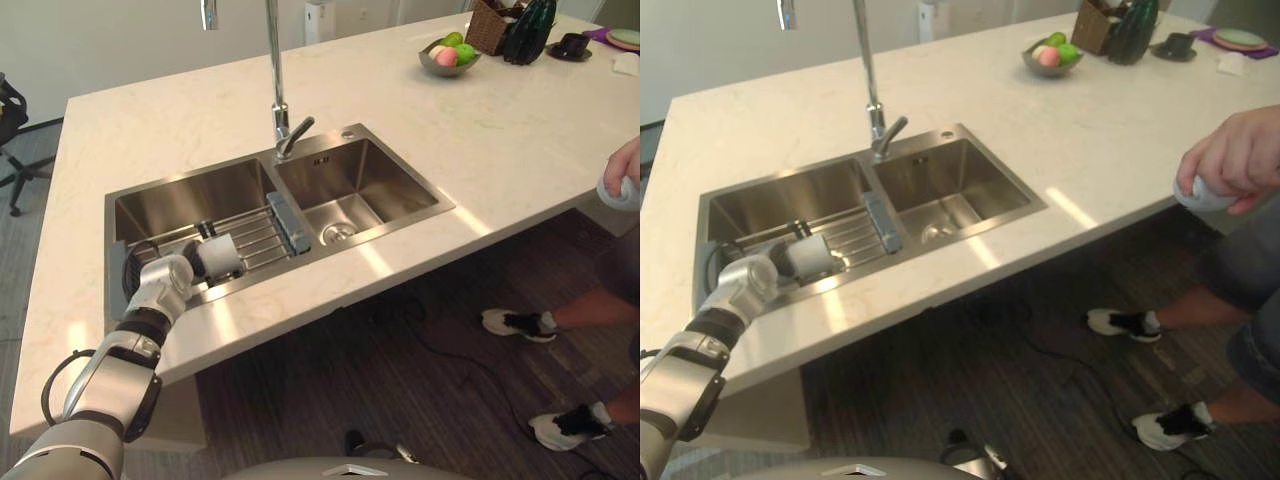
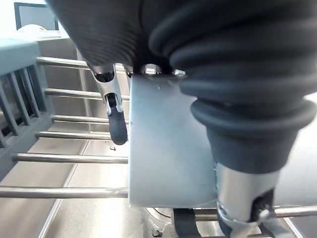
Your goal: Walk over to the sink, pick up the cup, carry it to the dishwasher, place the cup inside the dishwasher, then close the dishwasher door
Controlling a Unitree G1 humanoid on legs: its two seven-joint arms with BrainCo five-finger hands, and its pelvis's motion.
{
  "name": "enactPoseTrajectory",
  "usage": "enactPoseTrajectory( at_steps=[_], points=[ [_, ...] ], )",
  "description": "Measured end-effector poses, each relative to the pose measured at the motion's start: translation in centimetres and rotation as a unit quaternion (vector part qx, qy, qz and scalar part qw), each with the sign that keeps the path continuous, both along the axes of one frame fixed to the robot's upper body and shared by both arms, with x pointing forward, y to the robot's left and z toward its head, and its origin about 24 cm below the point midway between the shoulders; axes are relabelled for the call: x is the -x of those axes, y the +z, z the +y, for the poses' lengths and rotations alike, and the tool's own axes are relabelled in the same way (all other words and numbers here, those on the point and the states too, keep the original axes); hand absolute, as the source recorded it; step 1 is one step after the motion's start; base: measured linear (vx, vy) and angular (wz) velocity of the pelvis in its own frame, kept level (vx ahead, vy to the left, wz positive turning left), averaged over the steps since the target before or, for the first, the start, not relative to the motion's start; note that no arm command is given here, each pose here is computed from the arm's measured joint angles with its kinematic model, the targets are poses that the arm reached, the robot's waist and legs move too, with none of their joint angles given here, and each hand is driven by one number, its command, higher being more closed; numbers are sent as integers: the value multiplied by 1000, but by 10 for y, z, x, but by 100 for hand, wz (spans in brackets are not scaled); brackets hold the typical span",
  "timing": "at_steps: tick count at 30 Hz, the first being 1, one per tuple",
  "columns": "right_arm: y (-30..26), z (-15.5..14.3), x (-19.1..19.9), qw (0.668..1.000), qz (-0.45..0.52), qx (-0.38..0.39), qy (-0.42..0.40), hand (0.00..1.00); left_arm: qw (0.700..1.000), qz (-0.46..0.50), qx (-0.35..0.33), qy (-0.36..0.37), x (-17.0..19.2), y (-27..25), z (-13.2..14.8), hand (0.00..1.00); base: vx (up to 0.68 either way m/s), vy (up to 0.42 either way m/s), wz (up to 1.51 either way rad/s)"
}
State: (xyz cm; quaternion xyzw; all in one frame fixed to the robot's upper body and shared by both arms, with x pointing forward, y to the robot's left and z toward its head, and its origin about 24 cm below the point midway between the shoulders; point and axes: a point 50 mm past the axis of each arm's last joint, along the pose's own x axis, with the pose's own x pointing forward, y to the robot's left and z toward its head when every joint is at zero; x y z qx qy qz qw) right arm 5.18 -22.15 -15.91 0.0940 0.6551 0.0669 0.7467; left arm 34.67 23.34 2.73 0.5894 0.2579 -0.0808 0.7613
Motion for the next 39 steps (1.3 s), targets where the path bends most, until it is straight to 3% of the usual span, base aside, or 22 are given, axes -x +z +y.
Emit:
enactPoseTrajectory(
  at_steps=[12, 15, 22, 27, 30, 33, 35, 39],
  points=[
    [0, -1, 4, 1000, 19, -5, 21, 0, 997, -36, 7, -61, 0, -4, -18, 100, 9, -1, 6],
    [-1, -1, 5, 1000, 23, -6, 20, 0, 995, -58, 57, -62, 3, -4, -25, 100, -6, 2, 3],
    [-2, 2, 6, 1000, 13, -8, 15, 0, 959, -124, 255, -7, 12, 3, -34, 100, 13, 4, 11],
    [-3, 3, 14, 1000, 10, -9, -1, 0, 913, -184, 363, 32, 16, 15, -33, 100, 18, -8, 13],
    [-4, 4, 19, 1000, 7, -5, -15, 0, 868, -243, 432, 43, 14, 38, -31, 100, -27, -15, 11],
    [-5, 5, 21, 1000, 3, -6, -26, 0, 803, -300, 513, 51, 17, 63, -28, 100, -27, -9, 3],
    [-5, 6, 23, 999, 0, -7, -36, 0, 741, -341, 576, 53, 25, 82, -31, 100, -17, -6, 4],
    [-6, 9, 31, 998, -2, -8, -61, 0, 673, -390, 627, 42, 40, 103, -32, 100, -1, -21, 8]
  ],
)
